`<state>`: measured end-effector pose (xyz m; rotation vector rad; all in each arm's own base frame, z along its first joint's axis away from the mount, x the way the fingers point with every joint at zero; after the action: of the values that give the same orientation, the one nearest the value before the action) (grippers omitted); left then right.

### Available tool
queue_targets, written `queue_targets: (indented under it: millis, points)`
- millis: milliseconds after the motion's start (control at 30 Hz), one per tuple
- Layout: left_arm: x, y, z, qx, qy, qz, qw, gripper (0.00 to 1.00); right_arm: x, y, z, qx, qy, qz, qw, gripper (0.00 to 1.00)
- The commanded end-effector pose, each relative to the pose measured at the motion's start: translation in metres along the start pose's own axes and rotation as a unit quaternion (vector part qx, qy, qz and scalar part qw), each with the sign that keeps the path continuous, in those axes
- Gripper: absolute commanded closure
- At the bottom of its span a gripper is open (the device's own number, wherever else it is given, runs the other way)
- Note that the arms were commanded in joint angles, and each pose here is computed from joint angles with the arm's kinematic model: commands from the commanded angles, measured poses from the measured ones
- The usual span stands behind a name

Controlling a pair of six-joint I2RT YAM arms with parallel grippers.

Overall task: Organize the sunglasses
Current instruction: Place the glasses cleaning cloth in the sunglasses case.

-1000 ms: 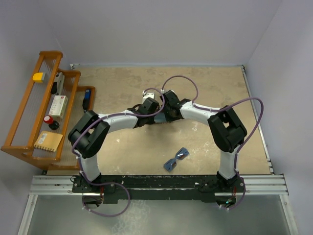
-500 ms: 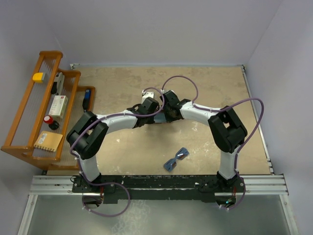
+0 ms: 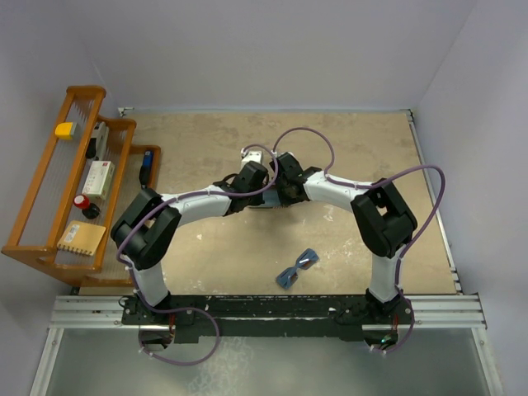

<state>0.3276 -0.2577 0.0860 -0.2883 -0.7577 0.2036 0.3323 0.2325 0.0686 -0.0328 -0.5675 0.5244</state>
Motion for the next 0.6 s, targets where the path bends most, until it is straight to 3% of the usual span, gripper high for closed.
queue_targets:
  millis: [0,567]
  points:
    - [0.014,-0.026,0.009,-0.067,-0.022,0.029,0.997,0.89,0.004,-0.004,0.010,-0.014,-0.014,0.000,1.000,0.80]
    - [-0.012,0.001,-0.008,-0.002,0.009,0.010,1.000,0.93,0.005,-0.004,0.009,-0.014,-0.014,0.000,1.000,0.79]
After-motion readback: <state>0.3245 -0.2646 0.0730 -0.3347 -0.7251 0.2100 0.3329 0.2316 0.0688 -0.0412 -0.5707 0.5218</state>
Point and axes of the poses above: each gripper's point midway between its finger pads, its own z axis back along the fingers, its own y axis along the line the jaws close on, x = y × z, the point moved 5 cm from there along z, back along the fingers, and after that the axes turned 15 degrees about z, right-handed, at the moved point
